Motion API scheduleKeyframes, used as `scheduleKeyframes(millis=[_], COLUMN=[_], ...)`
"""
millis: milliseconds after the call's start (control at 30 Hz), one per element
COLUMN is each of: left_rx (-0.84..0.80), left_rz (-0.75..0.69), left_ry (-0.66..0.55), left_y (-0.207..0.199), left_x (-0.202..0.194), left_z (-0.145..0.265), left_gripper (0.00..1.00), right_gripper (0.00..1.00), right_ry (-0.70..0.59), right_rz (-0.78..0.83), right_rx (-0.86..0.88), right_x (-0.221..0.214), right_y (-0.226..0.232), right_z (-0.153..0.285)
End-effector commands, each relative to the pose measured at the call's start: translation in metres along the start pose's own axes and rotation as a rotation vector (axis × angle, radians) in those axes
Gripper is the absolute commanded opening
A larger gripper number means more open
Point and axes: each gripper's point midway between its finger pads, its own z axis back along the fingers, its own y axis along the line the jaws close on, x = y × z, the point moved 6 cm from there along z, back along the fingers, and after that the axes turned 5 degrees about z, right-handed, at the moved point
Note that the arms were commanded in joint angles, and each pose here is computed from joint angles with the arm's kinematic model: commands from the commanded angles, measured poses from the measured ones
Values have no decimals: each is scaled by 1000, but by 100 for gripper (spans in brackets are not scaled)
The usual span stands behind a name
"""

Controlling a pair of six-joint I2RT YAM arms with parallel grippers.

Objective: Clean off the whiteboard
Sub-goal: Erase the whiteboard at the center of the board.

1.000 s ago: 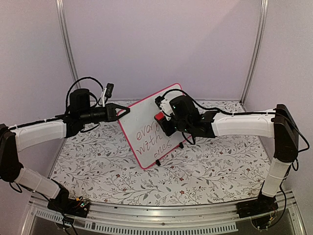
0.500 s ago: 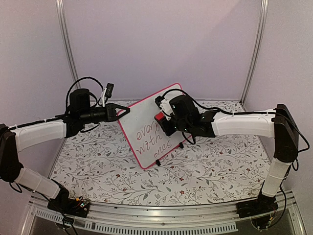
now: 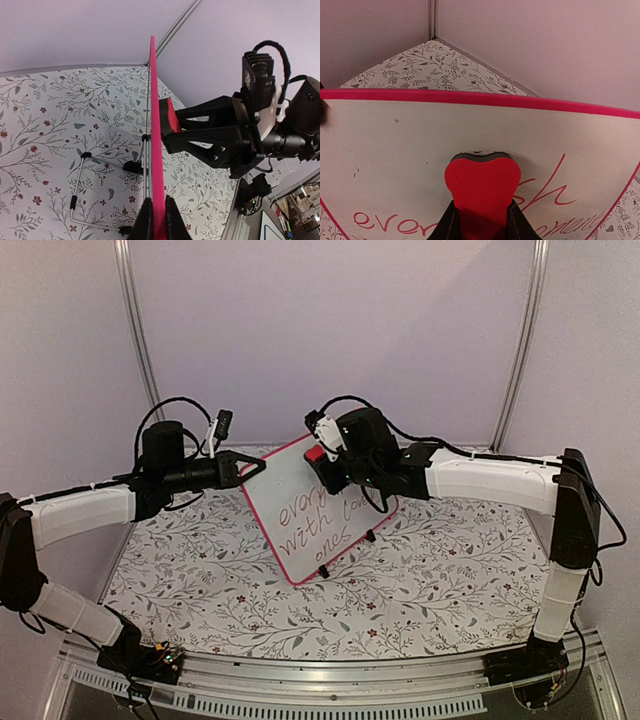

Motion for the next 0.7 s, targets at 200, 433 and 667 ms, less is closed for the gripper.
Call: scheduleKeyframes(millis=[200, 433, 667], left_rx=[-112, -114, -112], left_rz=[-6, -9, -6], left_ry=[51, 49, 49], left_y=[-21, -22, -21], left_x=[-8, -8, -8], left_z=[1, 1, 1], left_gripper=[0, 0, 0], right_gripper=[26, 25, 25], right_ry=[-20, 27, 78], right_rz=[22, 17, 9], right_rx=[-39, -31, -9], right_x=[14, -13, -45], right_y=[-14, -17, -12], right_z=[-13, -13, -10])
